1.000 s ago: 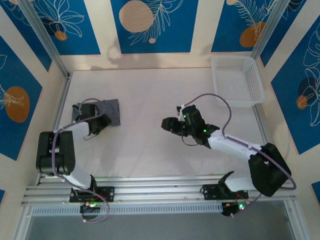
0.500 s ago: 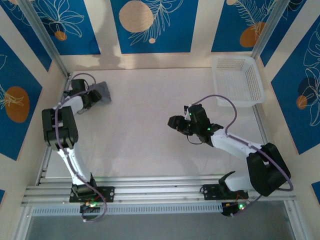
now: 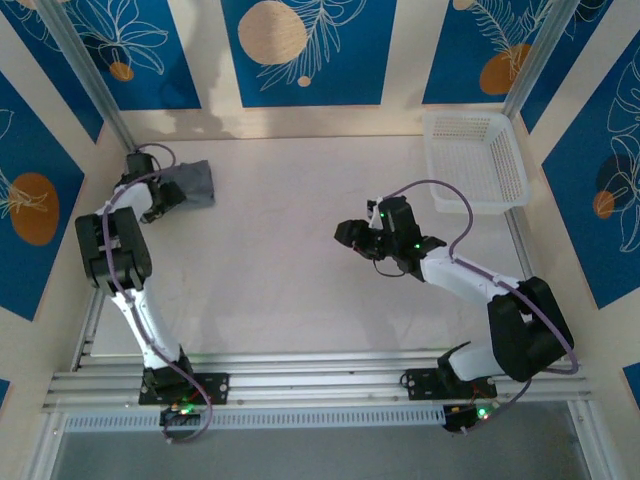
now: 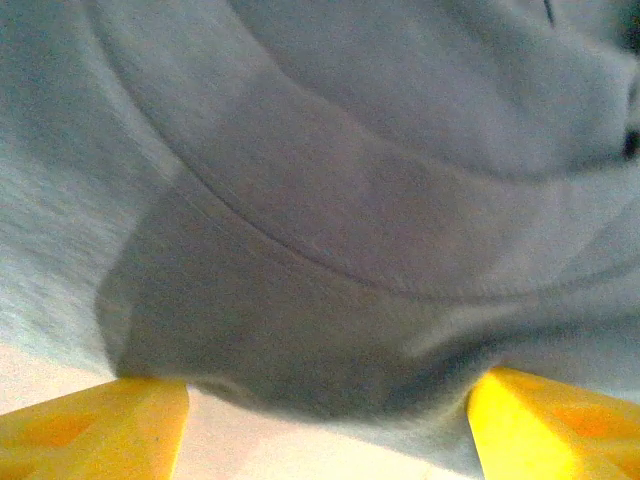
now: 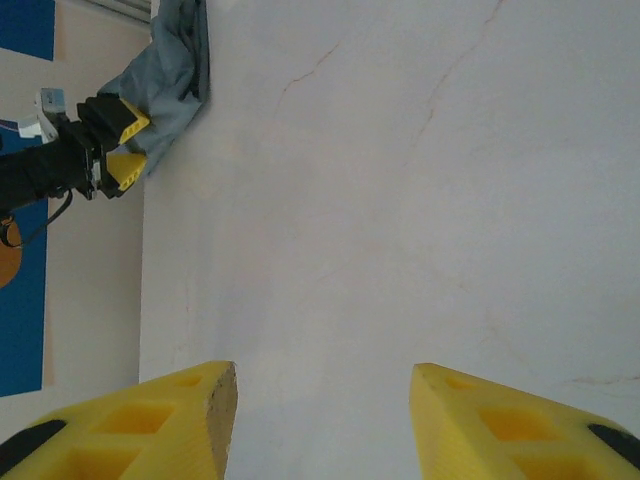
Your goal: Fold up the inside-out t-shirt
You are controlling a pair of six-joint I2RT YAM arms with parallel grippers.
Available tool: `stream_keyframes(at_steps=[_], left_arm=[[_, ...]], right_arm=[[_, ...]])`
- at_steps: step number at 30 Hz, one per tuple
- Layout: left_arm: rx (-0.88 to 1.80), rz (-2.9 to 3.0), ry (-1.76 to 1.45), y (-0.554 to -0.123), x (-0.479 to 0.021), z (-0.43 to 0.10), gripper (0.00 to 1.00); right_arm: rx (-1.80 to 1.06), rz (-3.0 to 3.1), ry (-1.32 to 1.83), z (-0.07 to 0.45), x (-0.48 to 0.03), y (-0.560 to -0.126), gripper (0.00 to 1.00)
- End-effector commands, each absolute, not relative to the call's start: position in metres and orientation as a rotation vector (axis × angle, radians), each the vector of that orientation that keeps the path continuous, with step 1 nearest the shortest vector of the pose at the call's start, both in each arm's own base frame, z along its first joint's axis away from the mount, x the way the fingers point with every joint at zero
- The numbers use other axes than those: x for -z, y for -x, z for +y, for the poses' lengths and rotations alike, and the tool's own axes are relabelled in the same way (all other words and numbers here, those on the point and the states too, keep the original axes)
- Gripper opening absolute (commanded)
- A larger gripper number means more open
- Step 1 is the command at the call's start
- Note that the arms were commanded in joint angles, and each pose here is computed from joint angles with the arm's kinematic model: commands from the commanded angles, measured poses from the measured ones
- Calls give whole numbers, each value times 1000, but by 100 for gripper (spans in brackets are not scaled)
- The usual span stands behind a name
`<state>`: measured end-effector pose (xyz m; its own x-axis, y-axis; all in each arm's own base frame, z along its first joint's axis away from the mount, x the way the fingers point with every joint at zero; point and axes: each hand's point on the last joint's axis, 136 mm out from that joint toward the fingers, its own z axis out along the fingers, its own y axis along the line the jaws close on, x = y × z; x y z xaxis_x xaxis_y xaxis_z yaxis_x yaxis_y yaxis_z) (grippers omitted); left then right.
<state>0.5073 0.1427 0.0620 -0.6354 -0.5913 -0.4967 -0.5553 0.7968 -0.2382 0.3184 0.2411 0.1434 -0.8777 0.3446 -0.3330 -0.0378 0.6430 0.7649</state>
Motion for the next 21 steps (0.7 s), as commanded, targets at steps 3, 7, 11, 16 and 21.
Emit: stream_keyframes(at_steps=[3, 7, 11, 16, 21], left_arm=[[254, 2344, 800, -548, -71, 146, 70], [413, 2291, 785, -573, -75, 132, 70], [472, 2263, 776, -590, -77, 123, 70], [455, 2257, 807, -606, -76, 128, 70], [467, 2235, 728, -605, -105, 123, 77]], right_arm=[[-1150, 2415, -217, 243, -154, -319, 50], [-1145, 2414, -232, 243, -154, -321, 50], [-1148, 2410, -246, 245, -157, -324, 50], [-1138, 2416, -240, 245, -162, -323, 49], [-1118, 2408, -233, 237, -173, -318, 49]])
